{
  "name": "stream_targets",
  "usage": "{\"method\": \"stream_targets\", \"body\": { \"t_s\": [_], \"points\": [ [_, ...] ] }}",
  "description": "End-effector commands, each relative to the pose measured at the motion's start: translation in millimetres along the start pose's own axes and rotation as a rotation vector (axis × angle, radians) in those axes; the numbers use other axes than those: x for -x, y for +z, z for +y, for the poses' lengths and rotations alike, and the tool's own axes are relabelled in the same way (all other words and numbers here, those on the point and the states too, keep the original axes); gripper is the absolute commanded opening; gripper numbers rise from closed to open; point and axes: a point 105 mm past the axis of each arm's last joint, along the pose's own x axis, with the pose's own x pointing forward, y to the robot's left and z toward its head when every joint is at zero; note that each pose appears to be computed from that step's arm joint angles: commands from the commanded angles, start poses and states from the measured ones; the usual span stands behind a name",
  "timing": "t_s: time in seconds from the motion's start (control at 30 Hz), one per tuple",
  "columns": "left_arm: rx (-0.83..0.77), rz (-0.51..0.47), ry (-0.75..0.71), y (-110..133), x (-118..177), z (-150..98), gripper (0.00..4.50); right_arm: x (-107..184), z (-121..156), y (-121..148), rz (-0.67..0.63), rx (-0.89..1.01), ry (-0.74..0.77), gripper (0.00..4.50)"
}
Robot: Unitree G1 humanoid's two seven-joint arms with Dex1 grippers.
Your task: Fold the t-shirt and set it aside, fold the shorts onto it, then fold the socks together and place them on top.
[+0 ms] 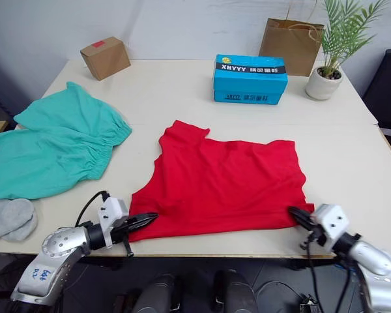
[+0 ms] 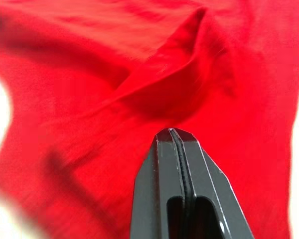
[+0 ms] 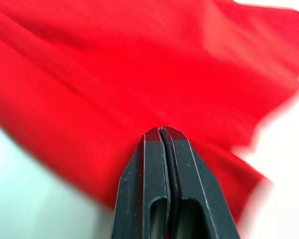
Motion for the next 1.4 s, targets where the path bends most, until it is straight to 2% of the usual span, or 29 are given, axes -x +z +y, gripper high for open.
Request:
{"method": "stream_targets", "body": {
  "t_s": [0.03, 0.1, 0.17, 0.23, 0.3, 0.4, 0.5, 0.63, 0.77, 0.9, 1.0, 1.03, 1.07, 1.13, 1.27, 1.4],
  "points": [
    [0.013, -0.132, 0.096, 24, 21, 17, 0.00, 14, -16, 8, -0.016, 0.039, -0.031, 0.05],
    [0.019, -0.176, 0.103, 34, 32, 21, 0.00, 17, -21, 16, -0.042, 0.066, -0.035, 0.05],
    [0.064, -0.148, 0.003, 39, 49, 14, 0.00, 14, -26, 41, -0.105, 0.102, -0.007, 0.05],
    [0.031, -0.089, -0.054, 45, 63, 12, 0.62, 10, -18, 59, -0.128, 0.128, 0.106, 0.64],
    [-0.054, -0.004, -0.099, 47, 73, 12, 1.23, 8, -7, 63, -0.101, 0.189, 0.218, 1.30],
    [-0.145, 0.056, -0.142, 48, 78, 9, 2.21, 9, 2, 58, -0.049, 0.235, 0.318, 2.39],
    [-0.307, 0.133, -0.230, 32, 67, -8, 3.14, 17, 17, 35, 0.061, 0.270, 0.468, 3.40],
    [-0.365, 0.147, -0.224, 27, 54, -11, 3.14, 19, 15, 28, 0.110, 0.295, 0.479, 3.40],
    [-0.349, 0.174, -0.200, 22, 46, -9, 3.14, 17, 11, 22, 0.151, 0.297, 0.477, 3.40],
    [-0.337, 0.219, -0.248, 11, 44, -14, 3.14, 11, 11, 15, 0.199, 0.306, 0.499, 3.40],
    [-0.317, 0.236, -0.272, 5, 42, -17, 3.18, 10, 13, 12, 0.226, 0.314, 0.529, 2.84],
    [-0.313, 0.243, -0.279, 2, 41, -18, 3.18, 7, 12, 12, 0.231, 0.313, 0.524, 2.45],
    [-0.312, 0.248, -0.280, -1, 39, -17, 3.00, 5, 11, 13, 0.231, 0.317, 0.520, 2.17],
    [-0.294, 0.256, -0.260, -5, 34, -12, 2.61, 2, 9, 14, 0.235, 0.319, 0.516, 1.50],
    [-0.265, 0.273, -0.250, -9, 30, -10, 1.36, 3, 9, 14, 0.239, 0.313, 0.532, 0.09],
    [-0.250, 0.312, -0.280, -13, 39, -11, 0.25, 14, 8, 13, 0.270, 0.266, 0.563, 0.00]
  ]
}}
